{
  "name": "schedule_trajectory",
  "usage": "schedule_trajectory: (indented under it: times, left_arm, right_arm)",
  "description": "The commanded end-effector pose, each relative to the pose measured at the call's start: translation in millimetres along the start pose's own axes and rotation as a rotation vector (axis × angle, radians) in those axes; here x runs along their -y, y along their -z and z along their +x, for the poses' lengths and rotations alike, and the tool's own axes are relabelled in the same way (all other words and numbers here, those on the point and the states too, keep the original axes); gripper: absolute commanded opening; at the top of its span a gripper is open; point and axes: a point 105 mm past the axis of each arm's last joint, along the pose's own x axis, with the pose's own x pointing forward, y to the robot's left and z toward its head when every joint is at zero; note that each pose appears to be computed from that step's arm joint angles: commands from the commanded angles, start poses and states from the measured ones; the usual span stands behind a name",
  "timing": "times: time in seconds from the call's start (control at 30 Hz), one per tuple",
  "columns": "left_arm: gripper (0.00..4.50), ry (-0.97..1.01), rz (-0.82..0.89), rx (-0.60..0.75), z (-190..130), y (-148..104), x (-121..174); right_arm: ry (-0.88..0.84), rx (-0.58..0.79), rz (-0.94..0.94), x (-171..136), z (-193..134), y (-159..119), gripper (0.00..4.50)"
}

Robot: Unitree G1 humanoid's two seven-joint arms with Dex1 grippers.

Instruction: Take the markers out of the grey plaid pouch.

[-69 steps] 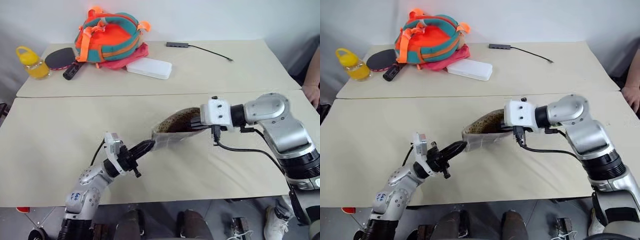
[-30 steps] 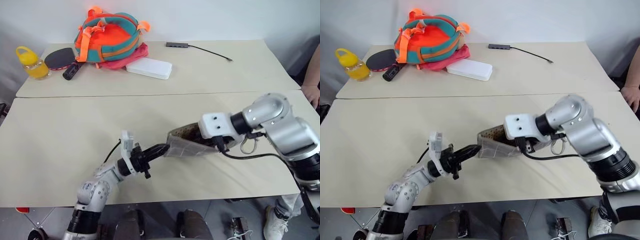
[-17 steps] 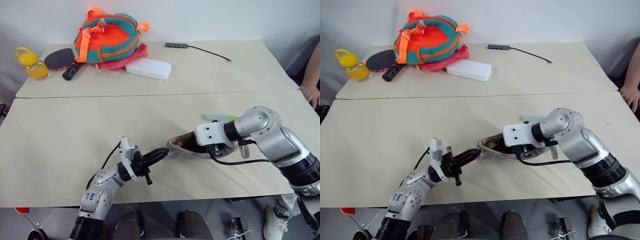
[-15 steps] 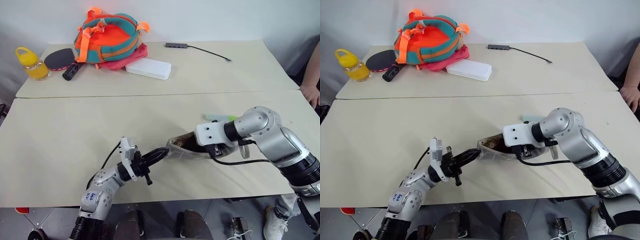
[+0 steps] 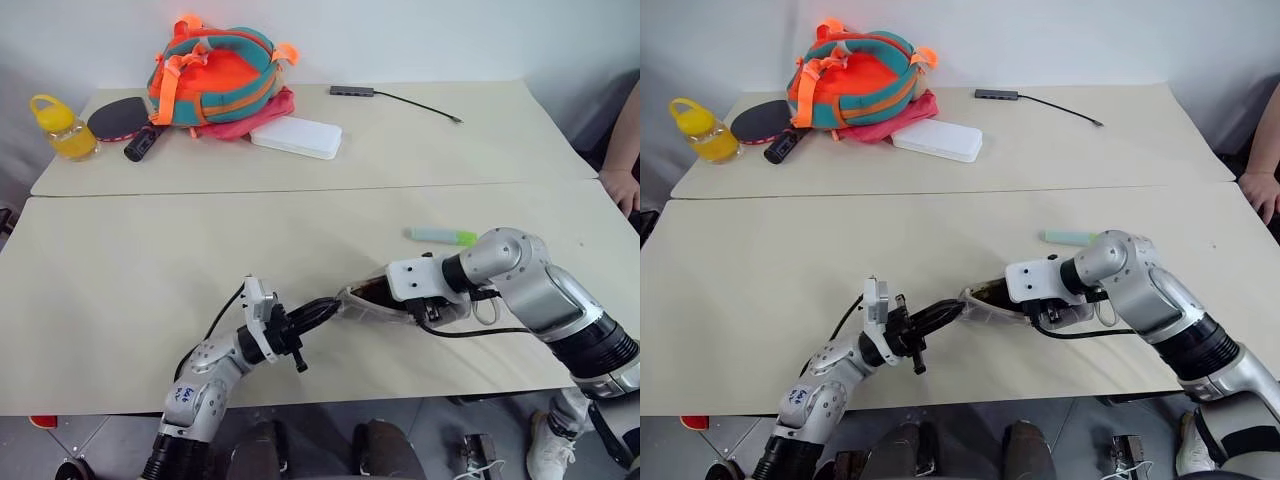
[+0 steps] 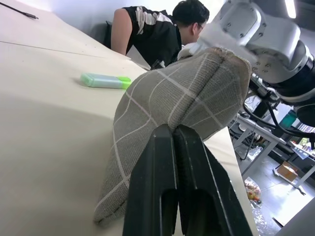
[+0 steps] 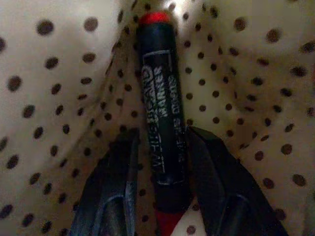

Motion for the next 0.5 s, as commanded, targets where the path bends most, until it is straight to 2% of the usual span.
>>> schedule_trajectory:
  times: [0.03, 0.07, 0.1, 0.33, 0.5]
  left_arm:
    - [0.0, -0.02, 0.042, 0.011, -5, -6, -1]
    - [0.0, -0.024, 0.046, 0.01, -6, -7, -2]
    - [0.0, -0.028, 0.048, 0.01, -7, -7, -2]
    - [0.0, -0.052, 0.074, 0.015, -12, -12, -9]
    - [0.0, -0.062, 0.095, 0.03, -10, -18, -14]
  right_arm:
    - [0.0, -0.002, 0.04, -4, 5, 8, 1.02]
    - [0.017, 0.005, 0.035, 0, 2, 6, 0.67]
    - [0.03, 0.012, 0.032, 2, -2, 5, 0.52]
    - [0.106, 0.193, 0.07, 18, -47, -27, 0.52]
    - [0.107, 0.248, 0.101, 13, -67, -28, 0.52]
